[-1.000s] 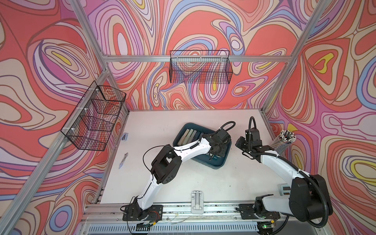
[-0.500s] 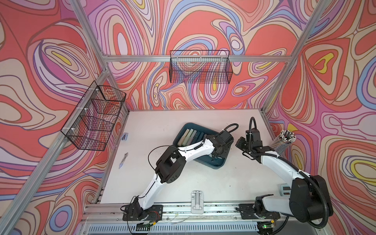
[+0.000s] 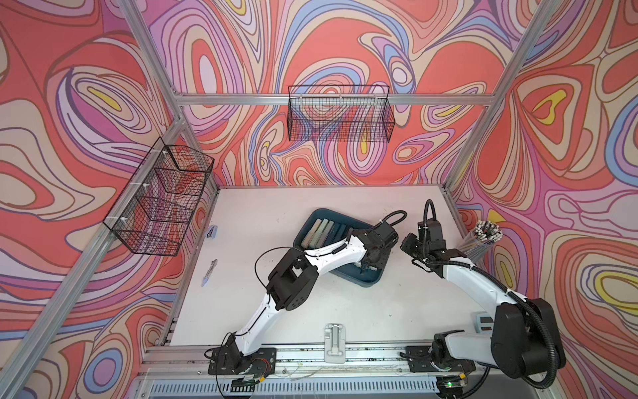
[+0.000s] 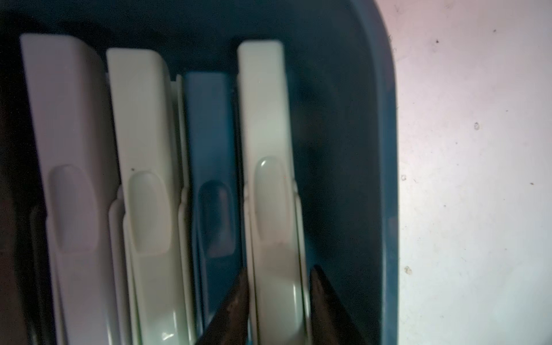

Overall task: Put the pruning pliers into the storage box
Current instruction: Place the pruning pliers in the storage box.

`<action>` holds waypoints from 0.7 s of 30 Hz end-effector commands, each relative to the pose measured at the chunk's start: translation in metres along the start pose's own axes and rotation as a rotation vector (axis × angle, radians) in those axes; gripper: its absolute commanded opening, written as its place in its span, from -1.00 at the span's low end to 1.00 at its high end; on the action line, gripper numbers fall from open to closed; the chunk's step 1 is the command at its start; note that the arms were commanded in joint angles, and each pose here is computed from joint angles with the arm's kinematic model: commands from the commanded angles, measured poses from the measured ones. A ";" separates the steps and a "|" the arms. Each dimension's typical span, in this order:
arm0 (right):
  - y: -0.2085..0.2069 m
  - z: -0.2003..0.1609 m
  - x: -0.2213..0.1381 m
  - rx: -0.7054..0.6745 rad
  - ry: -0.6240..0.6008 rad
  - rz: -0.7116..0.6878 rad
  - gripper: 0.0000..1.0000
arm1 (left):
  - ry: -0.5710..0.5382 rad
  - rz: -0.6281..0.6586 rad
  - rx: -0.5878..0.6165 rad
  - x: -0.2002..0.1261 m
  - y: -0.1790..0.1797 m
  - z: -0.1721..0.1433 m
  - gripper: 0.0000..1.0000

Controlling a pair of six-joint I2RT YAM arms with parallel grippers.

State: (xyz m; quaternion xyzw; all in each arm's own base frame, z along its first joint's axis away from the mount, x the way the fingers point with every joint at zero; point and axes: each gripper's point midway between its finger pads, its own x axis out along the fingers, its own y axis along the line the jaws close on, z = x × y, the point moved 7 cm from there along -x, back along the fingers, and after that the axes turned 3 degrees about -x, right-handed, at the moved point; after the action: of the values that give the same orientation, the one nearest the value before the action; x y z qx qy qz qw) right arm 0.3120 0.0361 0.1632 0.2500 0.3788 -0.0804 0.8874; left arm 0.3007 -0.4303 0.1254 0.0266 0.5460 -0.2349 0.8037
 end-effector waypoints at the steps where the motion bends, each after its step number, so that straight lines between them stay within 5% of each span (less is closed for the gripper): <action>1: -0.002 0.002 -0.004 0.008 -0.021 0.006 -0.63 | -0.007 0.006 0.017 0.004 -0.004 0.001 -0.23; 11: 0.000 0.007 -0.007 0.000 -0.030 0.007 -0.63 | -0.100 -0.026 0.057 -0.031 -0.013 0.021 -0.18; 21: 0.003 0.029 -0.014 -0.057 -0.134 -0.009 -0.61 | -0.435 -0.057 0.092 -0.125 0.016 0.048 0.23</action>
State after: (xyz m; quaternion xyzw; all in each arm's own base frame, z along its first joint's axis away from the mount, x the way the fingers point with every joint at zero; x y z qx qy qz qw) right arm 0.3133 0.0311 0.1681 0.2346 0.3674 -0.0828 0.8962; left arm 0.3009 -0.4082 0.2113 0.0169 0.4239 -0.2826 0.8603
